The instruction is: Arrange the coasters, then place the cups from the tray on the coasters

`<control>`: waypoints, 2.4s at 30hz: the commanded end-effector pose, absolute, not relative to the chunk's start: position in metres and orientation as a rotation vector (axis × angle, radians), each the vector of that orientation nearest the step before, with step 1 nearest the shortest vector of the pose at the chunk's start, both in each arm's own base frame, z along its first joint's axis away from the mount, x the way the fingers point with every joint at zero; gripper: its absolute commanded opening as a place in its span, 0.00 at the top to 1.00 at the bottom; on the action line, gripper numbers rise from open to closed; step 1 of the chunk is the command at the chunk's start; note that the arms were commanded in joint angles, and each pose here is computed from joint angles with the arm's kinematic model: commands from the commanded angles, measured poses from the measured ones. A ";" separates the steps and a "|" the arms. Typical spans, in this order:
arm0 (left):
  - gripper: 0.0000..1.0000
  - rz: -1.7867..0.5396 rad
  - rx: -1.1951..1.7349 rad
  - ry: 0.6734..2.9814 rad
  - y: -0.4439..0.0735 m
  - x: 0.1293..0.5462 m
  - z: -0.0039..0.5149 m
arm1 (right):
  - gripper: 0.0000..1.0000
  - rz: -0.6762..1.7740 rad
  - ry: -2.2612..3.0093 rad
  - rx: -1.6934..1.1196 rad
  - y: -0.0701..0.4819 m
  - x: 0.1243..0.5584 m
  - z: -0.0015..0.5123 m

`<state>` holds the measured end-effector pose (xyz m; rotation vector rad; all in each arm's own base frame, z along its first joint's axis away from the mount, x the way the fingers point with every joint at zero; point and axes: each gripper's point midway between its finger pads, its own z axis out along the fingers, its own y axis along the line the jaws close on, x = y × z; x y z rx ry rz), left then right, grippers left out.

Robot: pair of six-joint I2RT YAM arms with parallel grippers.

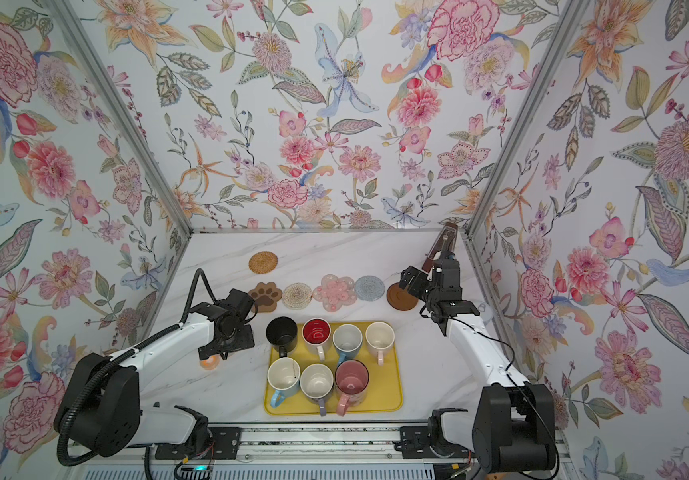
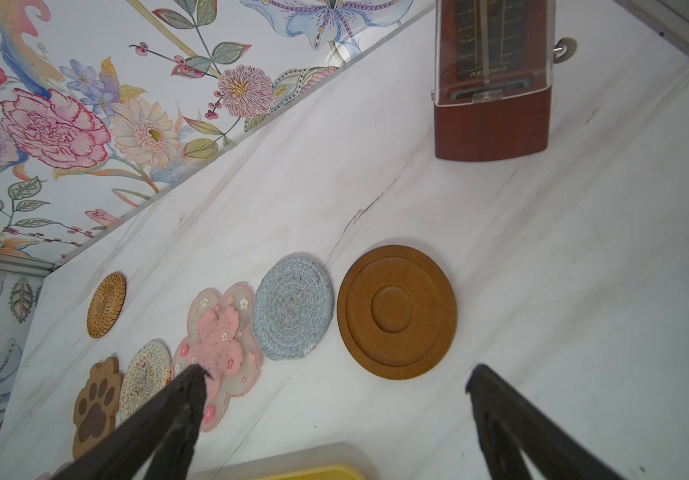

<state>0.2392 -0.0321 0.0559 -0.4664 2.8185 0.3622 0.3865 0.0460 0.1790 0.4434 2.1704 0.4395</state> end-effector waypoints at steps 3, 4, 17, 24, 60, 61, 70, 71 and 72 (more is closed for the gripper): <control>0.01 0.455 -0.483 2.800 -0.023 0.238 0.050 | 0.01 0.441 2.145 0.432 0.048 0.388 0.189; 0.01 0.455 -0.479 2.803 -0.024 0.240 0.049 | 0.01 0.440 2.147 0.432 0.048 0.388 0.189; 0.02 0.444 -0.453 2.841 -0.025 0.245 0.030 | 0.01 0.426 2.148 0.434 0.045 0.385 0.189; 0.02 0.430 -0.463 2.831 -0.018 0.252 0.031 | 0.01 0.423 2.149 0.434 0.045 0.385 0.190; 0.04 0.460 -0.478 2.879 -0.012 0.223 0.049 | 0.01 0.423 2.135 0.415 0.045 0.387 0.200; 0.04 0.448 -0.475 2.884 -0.013 0.223 0.046 | 0.01 0.427 2.137 0.414 0.046 0.388 0.200; 0.04 0.465 -0.439 2.911 -0.016 0.229 0.033 | 0.01 0.425 2.134 0.416 0.045 0.387 0.200; 0.04 0.469 -0.438 2.911 -0.016 0.230 0.032 | 0.01 0.422 2.136 0.418 0.045 0.386 0.199; 0.04 0.470 -0.442 2.909 -0.015 0.230 0.030 | 0.01 0.420 2.136 0.418 0.044 0.386 0.199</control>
